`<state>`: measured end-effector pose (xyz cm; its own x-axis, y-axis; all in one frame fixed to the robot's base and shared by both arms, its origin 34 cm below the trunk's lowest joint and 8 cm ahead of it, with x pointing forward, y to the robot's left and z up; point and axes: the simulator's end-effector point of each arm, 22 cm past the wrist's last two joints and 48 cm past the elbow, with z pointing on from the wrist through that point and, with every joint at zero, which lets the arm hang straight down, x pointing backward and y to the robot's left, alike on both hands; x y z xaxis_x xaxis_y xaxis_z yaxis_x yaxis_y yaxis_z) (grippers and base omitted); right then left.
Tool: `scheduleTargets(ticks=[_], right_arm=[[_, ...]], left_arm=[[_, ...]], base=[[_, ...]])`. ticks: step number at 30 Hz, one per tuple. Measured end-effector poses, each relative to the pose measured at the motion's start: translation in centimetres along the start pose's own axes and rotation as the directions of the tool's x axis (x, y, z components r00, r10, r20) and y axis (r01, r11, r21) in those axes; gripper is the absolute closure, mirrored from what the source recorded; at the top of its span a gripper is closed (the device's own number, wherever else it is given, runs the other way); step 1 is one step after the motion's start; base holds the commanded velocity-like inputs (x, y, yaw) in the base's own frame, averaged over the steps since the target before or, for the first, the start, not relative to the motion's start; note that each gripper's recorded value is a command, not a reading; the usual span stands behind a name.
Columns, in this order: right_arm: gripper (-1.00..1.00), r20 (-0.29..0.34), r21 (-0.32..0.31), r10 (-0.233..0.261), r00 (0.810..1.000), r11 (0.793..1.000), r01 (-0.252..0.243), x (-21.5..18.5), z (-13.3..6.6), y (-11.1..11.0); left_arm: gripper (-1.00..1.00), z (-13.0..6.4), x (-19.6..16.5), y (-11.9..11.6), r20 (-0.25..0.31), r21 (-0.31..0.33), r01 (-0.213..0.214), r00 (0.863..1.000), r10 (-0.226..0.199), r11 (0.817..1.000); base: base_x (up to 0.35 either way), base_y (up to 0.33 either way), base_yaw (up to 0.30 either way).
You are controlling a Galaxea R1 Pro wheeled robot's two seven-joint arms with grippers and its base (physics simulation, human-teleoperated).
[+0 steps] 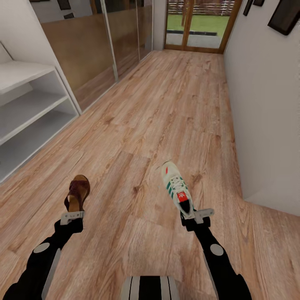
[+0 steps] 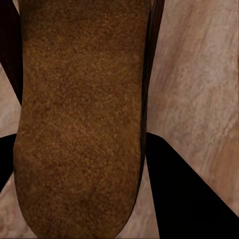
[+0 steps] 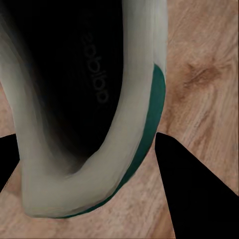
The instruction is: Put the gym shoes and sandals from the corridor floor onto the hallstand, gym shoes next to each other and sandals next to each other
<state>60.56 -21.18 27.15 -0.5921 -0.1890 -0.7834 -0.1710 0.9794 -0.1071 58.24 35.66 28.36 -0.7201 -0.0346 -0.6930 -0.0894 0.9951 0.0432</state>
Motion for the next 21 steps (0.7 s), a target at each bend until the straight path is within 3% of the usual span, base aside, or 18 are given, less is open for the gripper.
scheduleTargets(ticks=[4, 12, 16, 21], right_arm=[[1.00, 0.007, 0.031, 0.076, 0.997, 0.997, -0.076, -0.3, -0.2, -0.3], [1.00, -0.016, 0.023, 0.096, 0.995, 0.995, -0.096, 0.6, -0.7, 0.3], [1.00, -0.016, 0.019, 0.097, 0.995, 0.995, -0.097, 0.1, -1.0, 0.5], [1.00, -0.044, 0.010, 0.100, 0.994, 0.995, -0.099, 0.3, -1.6, 0.9]], left_arm=[[1.00, -0.3, 0.4, 1.4, -0.005, -0.048, 0.008, 1.000, -0.008, 0.999], [1.00, -1.7, 2.5, 2.7, -0.004, -0.098, 0.007, 1.000, -0.008, 0.995], [1.00, -2.2, 3.5, 4.7, -0.026, -0.136, 0.033, 0.999, -0.037, 0.990], [1.00, -3.0, 2.4, 5.2, -0.021, -0.145, 0.048, 0.998, -0.051, 0.988]], base=[[0.000, 0.000, 0.000], [0.000, 0.000, 0.000], [0.000, 0.000, -0.053], [0.000, 0.000, -0.086]])
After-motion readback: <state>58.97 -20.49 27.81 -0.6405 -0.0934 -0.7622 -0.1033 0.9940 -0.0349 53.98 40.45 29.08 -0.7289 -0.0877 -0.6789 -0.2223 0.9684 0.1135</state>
